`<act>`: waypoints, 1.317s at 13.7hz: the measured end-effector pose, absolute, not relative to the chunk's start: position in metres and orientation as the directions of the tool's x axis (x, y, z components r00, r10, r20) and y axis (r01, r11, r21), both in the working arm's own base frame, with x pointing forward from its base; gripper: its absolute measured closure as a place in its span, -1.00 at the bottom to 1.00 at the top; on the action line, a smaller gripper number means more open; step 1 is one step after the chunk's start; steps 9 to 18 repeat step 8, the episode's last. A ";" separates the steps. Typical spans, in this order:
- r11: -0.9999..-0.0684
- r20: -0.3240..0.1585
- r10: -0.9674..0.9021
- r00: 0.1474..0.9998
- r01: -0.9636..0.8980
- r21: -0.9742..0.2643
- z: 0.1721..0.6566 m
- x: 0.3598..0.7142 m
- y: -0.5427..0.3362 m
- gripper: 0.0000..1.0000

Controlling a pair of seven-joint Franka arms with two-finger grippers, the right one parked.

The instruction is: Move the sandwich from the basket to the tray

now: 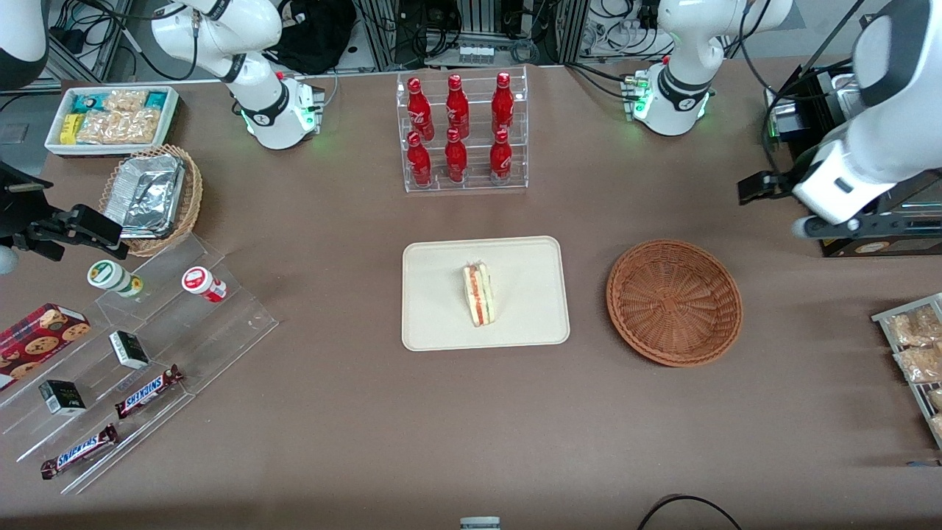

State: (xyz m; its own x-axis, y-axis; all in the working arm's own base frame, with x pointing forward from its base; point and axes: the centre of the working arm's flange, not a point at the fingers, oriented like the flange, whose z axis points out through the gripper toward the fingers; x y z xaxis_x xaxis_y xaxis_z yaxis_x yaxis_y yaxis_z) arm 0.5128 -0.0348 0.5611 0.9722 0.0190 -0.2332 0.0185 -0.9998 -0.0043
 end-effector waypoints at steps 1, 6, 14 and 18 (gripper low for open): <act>-1.000 -0.228 0.021 0.973 0.021 -0.004 0.572 0.510 -0.033 -1.00; -1.000 -0.158 0.017 0.987 0.018 0.000 0.615 0.510 -0.034 -1.00; -1.000 -0.145 0.017 0.989 0.017 0.000 0.620 0.513 -0.035 -1.00; -1.000 -0.145 0.017 0.989 0.017 0.000 0.620 0.513 -0.035 -1.00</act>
